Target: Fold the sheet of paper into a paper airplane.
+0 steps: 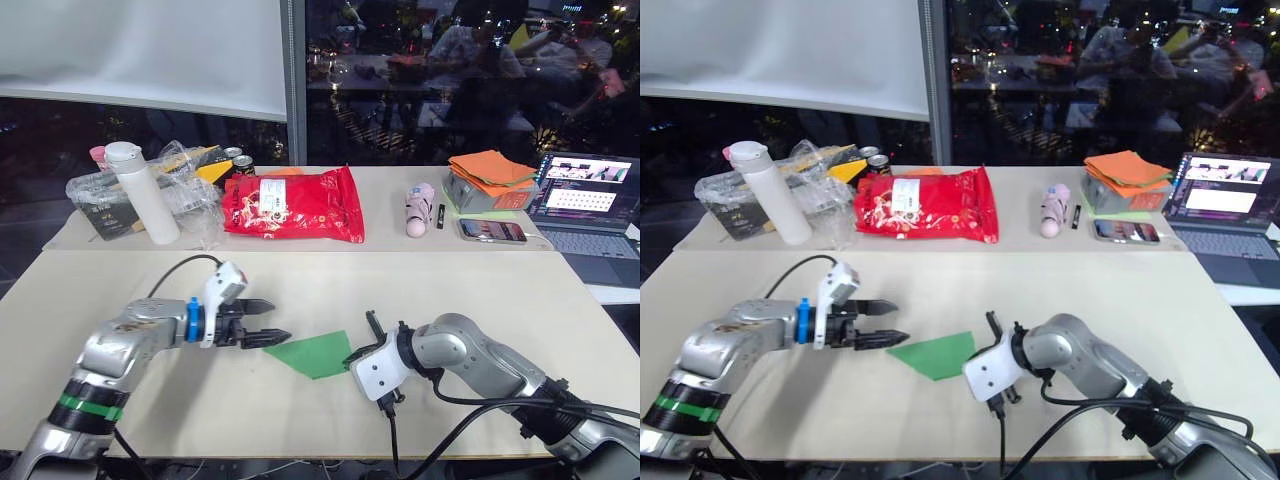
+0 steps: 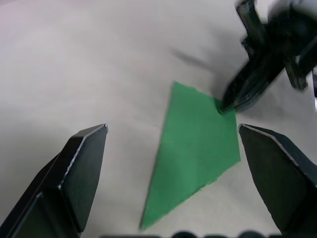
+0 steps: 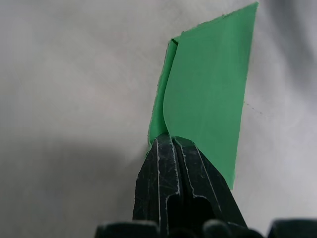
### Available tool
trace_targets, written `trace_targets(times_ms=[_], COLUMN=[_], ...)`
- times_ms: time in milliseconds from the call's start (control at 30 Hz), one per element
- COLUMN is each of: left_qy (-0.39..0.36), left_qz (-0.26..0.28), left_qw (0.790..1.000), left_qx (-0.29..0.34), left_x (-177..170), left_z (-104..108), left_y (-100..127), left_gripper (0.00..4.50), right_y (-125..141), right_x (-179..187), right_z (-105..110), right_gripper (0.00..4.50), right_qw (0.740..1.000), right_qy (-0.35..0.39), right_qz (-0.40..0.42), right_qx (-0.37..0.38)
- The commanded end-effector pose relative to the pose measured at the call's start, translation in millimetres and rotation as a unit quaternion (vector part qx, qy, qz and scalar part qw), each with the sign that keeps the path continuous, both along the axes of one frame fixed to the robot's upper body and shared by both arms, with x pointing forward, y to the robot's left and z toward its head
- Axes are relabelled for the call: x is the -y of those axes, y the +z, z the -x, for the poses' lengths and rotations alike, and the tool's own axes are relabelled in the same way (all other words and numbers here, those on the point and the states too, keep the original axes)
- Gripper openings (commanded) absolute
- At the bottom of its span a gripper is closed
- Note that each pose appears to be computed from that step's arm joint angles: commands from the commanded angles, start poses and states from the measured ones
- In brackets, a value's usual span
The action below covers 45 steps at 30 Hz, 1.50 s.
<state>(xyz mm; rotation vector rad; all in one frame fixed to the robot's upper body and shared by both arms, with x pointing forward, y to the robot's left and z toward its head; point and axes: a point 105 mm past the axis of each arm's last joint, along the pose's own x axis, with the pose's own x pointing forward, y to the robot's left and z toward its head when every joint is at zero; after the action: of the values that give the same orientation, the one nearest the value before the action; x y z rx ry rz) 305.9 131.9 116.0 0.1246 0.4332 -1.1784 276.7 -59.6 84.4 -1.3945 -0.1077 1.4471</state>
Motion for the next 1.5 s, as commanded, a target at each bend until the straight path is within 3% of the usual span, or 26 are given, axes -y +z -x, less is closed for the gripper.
trace_targets(times_ms=[33, 333, 600, 800, 900, 1033, 1167, 1267, 1500], left_qy=[-0.021, -0.034, -0.066, -0.122, -0.141, -0.129, -0.148, -0.149, -0.153], left_qz=[-0.020, 0.001, 0.005, -0.024, -0.042, -0.022, -0.062, -0.066, -0.074], left_qw=[0.999, 0.997, 0.993, 0.985, 0.981, 0.984, 0.980, 0.980, 0.979], left_qx=[0.033, 0.062, 0.096, 0.122, 0.124, 0.118, 0.119, 0.118, 0.110], left_x=[7, 19, 31, 43, 43, 50, 53, 54, 44], left_z=[-6, -17, -27, -24, -24, -30, -30, -32, -31], left_y=[3, 8, 5, -10, -20, -27, -52, -59, -66], left_gripper=[4.50, 4.50, 2.02, 0.04, 0.04, 0.04, 0.04, 0.04, 0.04], right_y=[4, 0, -7, -6, -6, -6, -4, 0, 13], right_x=[7, 19, 24, 26, 26, 25, 23, 20, 11], right_z=[-8, 2, 9, 8, 9, 9, 9, 9, 15], right_gripper=[0.06, 0.06, 0.00, 0.00, 0.00, 0.00, 0.00, 0.00, 0.00], right_qw=[0.999, 0.987, 0.975, 0.969, 0.969, 0.968, 0.969, 0.970, 0.949], right_qy=[-0.034, -0.146, -0.201, -0.224, -0.224, -0.228, -0.222, -0.214, -0.214], right_qz=[-0.004, -0.008, -0.010, -0.014, -0.014, -0.013, -0.015, -0.021, -0.063], right_qx=[0.003, -0.064, -0.095, -0.099, -0.099, -0.105, -0.108, -0.113, -0.223])
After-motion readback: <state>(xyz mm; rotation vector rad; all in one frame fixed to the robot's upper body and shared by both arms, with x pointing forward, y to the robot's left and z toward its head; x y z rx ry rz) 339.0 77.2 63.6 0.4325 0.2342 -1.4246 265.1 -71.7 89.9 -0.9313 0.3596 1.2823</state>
